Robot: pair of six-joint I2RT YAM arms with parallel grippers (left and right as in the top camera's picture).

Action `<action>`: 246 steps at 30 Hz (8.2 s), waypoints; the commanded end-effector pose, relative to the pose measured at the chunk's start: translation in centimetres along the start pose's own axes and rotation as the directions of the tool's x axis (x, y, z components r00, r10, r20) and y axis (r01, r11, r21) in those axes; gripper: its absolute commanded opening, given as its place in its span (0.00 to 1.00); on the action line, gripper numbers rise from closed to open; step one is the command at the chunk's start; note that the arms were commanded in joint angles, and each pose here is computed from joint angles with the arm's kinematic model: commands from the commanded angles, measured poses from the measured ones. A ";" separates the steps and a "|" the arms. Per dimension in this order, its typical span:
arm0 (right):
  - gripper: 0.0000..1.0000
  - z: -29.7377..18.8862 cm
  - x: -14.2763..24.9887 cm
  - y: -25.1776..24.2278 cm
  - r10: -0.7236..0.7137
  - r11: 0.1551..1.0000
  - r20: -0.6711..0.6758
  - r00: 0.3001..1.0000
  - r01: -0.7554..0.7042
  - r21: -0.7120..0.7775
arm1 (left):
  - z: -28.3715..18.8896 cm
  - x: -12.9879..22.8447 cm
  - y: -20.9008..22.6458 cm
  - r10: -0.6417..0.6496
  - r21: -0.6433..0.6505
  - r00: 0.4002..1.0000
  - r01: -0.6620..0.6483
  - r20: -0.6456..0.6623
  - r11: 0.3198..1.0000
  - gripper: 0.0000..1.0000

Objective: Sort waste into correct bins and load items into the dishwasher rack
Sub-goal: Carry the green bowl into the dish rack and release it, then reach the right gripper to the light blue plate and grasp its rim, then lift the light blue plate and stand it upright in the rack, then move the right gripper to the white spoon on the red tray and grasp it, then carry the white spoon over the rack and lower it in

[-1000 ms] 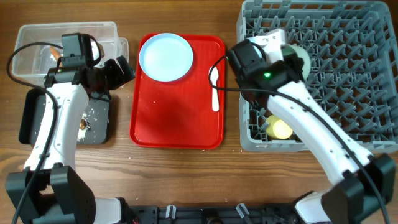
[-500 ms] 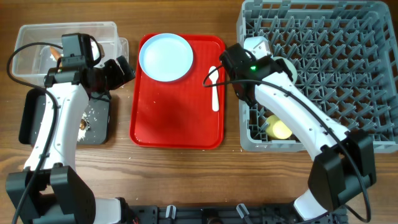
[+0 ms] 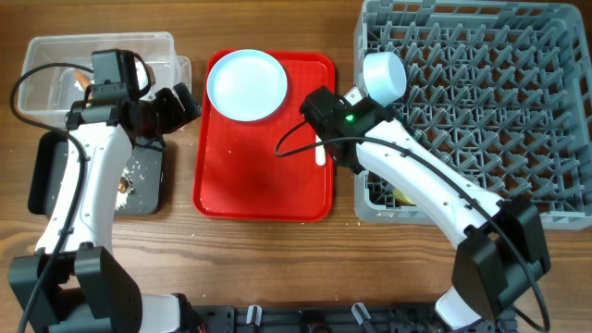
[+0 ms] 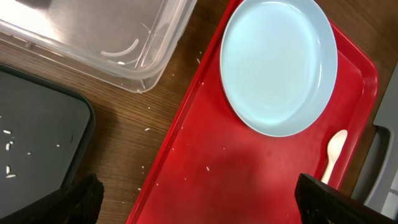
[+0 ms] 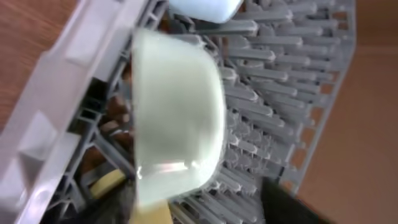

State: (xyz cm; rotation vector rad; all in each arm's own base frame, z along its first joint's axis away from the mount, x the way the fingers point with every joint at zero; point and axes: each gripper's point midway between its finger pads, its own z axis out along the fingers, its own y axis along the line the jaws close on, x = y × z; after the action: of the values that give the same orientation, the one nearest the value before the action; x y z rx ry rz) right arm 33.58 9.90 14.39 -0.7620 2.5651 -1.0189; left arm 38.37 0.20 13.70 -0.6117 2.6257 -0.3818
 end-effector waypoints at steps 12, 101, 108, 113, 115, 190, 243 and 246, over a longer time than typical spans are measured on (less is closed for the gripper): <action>1.00 -13.7 -15.4 6.7 0.428 0.622 0.394 0.813 0.052 -0.781 | -1.0 -0.8 -0.4 -0.004 0.011 0.999 0.004 0.035 1.000 1.00; 0.04 7.6 -3.3 -16.9 0.667 0.716 0.132 0.733 -0.680 0.155 | -1.0 -0.8 -0.4 -0.004 0.011 0.999 0.004 0.035 1.000 1.00; 0.04 5.9 -0.9 -21.2 0.663 0.607 0.201 0.721 -0.675 0.419 | -1.0 -0.8 -0.4 -0.004 0.011 0.999 0.004 0.035 1.000 1.00; 0.04 6.7 -4.2 -21.4 0.469 0.792 0.181 0.865 -0.502 0.348 | -1.0 -0.8 -0.4 -0.004 0.011 0.999 0.004 0.035 1.000 1.00; 0.04 7.1 -5.2 -21.6 0.384 0.844 0.183 0.905 -0.424 0.329 | -1.0 -0.8 -0.4 -0.004 0.011 0.999 0.004 0.035 1.000 1.00; 0.11 9.2 -11.7 16.7 0.369 0.632 -0.217 0.904 -0.415 -0.655 | -1.0 -0.8 -0.4 -0.004 0.011 0.999 0.004 0.035 1.000 1.00; 0.05 8.9 11.5 -8.5 0.826 -0.486 -0.153 -0.543 -0.823 0.295 | -1.0 -0.8 -0.4 -0.004 0.011 0.999 0.004 0.035 1.000 1.00; 0.13 8.9 11.6 -8.5 0.826 -0.486 -0.153 -0.542 -0.823 0.295 | -1.0 -0.8 -0.4 -0.004 0.011 0.999 0.004 0.035 1.000 1.00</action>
State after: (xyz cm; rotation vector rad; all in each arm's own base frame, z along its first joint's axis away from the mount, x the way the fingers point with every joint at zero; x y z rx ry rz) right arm 31.18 -6.73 13.19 1.9248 1.8686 -0.2781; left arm 38.36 0.19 13.71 -0.6117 2.6257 -0.3818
